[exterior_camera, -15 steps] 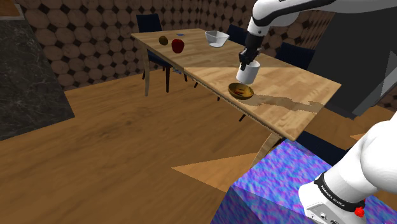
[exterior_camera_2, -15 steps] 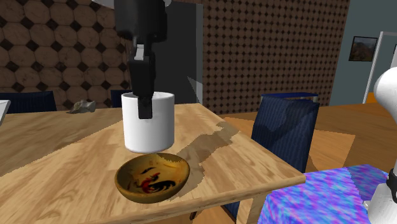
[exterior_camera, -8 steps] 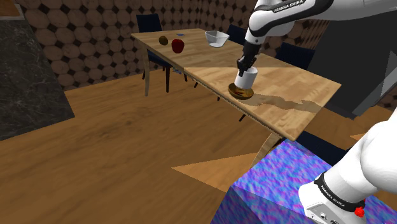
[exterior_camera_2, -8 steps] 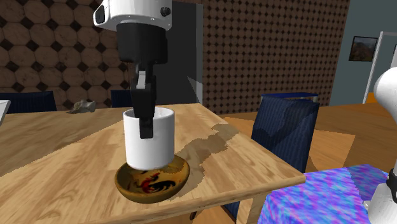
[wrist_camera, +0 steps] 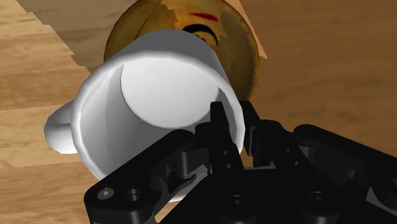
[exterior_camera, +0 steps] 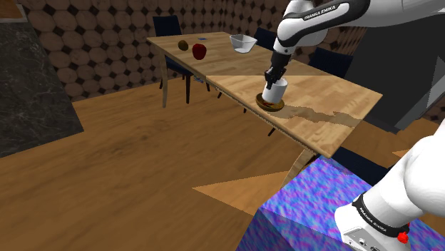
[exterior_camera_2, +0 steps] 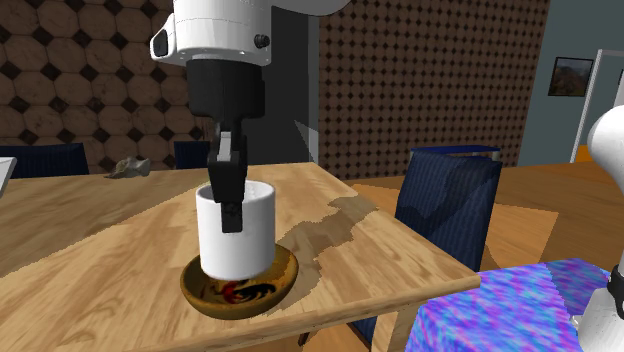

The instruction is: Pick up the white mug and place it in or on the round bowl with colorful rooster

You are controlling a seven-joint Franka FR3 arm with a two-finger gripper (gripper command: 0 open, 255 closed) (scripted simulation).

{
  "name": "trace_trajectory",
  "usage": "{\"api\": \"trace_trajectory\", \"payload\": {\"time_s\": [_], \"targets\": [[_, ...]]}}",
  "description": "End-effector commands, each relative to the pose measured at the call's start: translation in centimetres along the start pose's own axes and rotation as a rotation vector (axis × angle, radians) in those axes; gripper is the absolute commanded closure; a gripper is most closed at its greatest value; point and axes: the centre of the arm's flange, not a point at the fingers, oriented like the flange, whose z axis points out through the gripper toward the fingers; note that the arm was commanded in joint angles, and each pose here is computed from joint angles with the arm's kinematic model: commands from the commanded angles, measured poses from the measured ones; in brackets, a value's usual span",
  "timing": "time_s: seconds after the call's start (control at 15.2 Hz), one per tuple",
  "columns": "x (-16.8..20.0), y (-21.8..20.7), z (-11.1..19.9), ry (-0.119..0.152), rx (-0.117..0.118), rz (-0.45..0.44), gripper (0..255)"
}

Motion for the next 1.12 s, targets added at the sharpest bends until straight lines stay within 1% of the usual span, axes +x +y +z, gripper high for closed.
{"api": "trace_trajectory", "payload": {"time_s": [0.0,0.07,0.13,0.46,0.73,1.06], "targets": [[0.0,0.0,0.0,0.001,0.0,0.0,255],[0.0,0.0,0.0,0.001,0.0,0.0,255],[0.0,0.0,0.0,0.001,0.0,0.0,0],[0.0,0.0,0.0,0.001,0.0,0.0,0],[0.0,0.0,-5.0,0.001,0.0,0.0,0],[0.0,0.0,-5.0,0.001,0.0,0.0,0]]}}
